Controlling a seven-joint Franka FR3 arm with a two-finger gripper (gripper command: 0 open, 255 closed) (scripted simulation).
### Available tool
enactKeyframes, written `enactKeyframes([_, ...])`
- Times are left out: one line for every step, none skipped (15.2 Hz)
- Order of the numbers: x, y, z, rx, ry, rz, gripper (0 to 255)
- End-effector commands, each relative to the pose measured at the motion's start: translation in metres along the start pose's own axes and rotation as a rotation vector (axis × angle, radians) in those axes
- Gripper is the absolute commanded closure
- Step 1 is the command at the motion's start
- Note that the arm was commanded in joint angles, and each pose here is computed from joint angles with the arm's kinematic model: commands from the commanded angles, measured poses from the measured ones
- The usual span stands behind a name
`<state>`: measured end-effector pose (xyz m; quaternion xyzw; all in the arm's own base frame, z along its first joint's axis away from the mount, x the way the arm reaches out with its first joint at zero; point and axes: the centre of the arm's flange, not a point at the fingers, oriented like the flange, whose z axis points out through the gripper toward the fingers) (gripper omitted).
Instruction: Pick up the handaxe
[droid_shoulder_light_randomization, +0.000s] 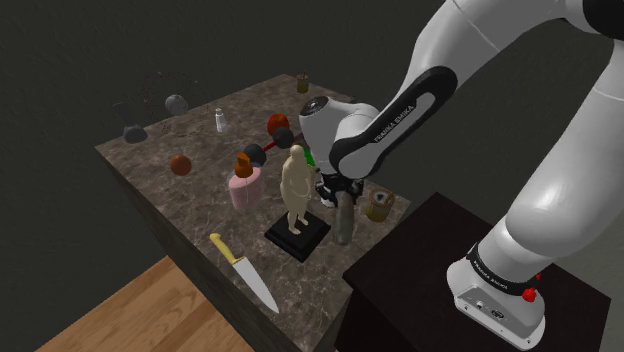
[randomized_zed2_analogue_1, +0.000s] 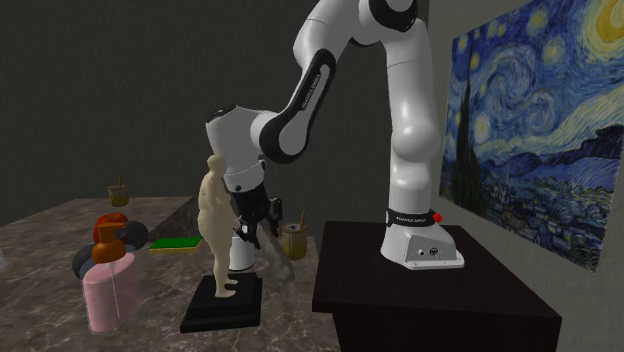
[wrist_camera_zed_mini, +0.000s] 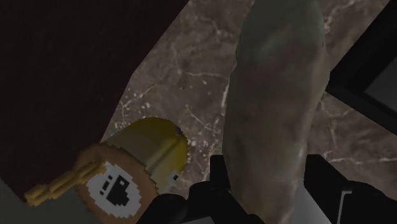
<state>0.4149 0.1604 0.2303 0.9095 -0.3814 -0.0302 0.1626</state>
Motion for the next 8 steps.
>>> enactKeyframes([0.001,0.003,-0.011,0.000,0.000,0.000,255])
enactKeyframes([0.001,0.005,-0.016,0.000,0.000,0.000,255])
enactKeyframes([0.002,0.006,-0.021,0.000,0.000,0.000,255])
enactKeyframes([0.002,0.008,-0.026,0.000,0.000,0.000,255])
enactKeyframes([0.002,0.010,-0.031,0.000,0.000,0.000,255])
enactKeyframes([0.003,0.011,-0.036,0.000,0.000,0.000,255])
enactKeyframes([0.003,0.012,-0.037,0.000,0.000,0.000,255])
enactKeyframes([0.003,0.012,-0.037,0.000,0.000,0.000,255])
